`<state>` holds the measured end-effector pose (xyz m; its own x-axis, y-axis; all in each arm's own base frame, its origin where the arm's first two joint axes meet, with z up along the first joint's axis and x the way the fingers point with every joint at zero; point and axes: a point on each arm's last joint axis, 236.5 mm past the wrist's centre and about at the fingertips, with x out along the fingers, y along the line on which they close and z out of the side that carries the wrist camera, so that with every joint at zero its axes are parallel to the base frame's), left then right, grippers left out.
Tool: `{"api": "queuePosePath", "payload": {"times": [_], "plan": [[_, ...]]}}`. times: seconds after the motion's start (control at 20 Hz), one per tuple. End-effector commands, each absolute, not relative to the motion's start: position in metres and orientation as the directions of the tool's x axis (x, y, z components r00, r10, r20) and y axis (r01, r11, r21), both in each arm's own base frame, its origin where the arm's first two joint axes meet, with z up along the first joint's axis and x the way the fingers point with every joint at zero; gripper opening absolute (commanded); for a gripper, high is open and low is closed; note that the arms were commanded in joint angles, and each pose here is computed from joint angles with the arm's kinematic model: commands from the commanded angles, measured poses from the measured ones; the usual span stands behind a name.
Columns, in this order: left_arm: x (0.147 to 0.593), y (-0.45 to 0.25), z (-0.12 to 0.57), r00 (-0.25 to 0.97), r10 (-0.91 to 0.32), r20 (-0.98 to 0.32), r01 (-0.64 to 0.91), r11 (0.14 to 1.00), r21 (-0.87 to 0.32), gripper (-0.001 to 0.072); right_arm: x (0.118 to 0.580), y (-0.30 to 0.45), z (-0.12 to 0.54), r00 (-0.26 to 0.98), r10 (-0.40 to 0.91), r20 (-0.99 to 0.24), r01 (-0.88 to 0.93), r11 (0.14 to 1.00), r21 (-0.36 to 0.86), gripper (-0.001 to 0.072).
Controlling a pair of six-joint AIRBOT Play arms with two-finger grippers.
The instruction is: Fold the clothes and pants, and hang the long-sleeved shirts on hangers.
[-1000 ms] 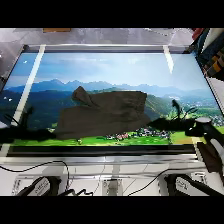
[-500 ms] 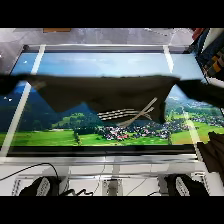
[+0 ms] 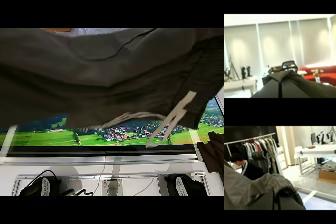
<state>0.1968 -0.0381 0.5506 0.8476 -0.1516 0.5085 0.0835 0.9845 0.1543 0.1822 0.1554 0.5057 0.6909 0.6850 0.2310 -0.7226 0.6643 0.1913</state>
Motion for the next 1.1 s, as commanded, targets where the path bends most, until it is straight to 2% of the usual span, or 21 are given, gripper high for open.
{"api": "queuePosePath", "payload": {"times": [0.0,0.15,0.3,0.4,0.5,0.65,0.75,0.85,1.05], "plan": [[0.218,-0.031,0.541,0.87,-0.163,0.465,0.111,0.984,0.137,0.0,0.196,0.146,0.492,0.74,0.649,0.174,-0.668,0.683,0.294,0.0026],[0.305,-0.032,0.456,0.923,-0.352,0.155,0.357,0.934,-0.006,-0.0001,0.253,0.119,0.441,0.802,0.595,0.048,-0.552,0.709,0.439,0.0026],[0.377,-0.053,0.361,0.846,-0.521,-0.111,0.507,0.852,-0.132,-0.0001,0.32,0.098,0.352,0.81,0.574,-0.121,-0.409,0.701,0.585,0.0026],[0.424,-0.076,0.289,0.79,-0.543,-0.285,0.524,0.839,-0.146,-0.0001,0.364,0.096,0.27,0.79,0.547,-0.277,-0.29,0.731,0.617,0.0026],[0.462,-0.105,0.221,0.733,-0.538,-0.416,0.527,0.836,-0.151,-0.0001,0.4,0.099,0.193,0.763,0.5,-0.409,-0.195,0.782,0.592,0.0026],[0.504,-0.135,0.155,0.71,-0.513,-0.482,0.472,0.855,-0.214,0.0,0.444,0.093,0.118,0.744,0.417,-0.523,-0.102,0.844,0.527,0.0026],[0.511,-0.144,0.127,0.679,-0.52,-0.519,0.437,0.853,-0.284,-0.0001,0.457,0.084,0.085,0.723,0.388,-0.571,-0.048,0.853,0.52,0.0026],[0.5,-0.15,0.108,0.614,-0.539,-0.577,0.416,0.842,-0.344,-0.0001,0.458,0.074,0.063,0.693,0.374,-0.616,-0.021,0.865,0.501,0.0026],[0.44,-0.146,0.079,0.398,-0.527,-0.751,0.362,0.842,-0.399,-0.0001,0.435,0.053,0.045,0.594,0.332,-0.733,-0.051,0.925,0.377,0.0026]]}}
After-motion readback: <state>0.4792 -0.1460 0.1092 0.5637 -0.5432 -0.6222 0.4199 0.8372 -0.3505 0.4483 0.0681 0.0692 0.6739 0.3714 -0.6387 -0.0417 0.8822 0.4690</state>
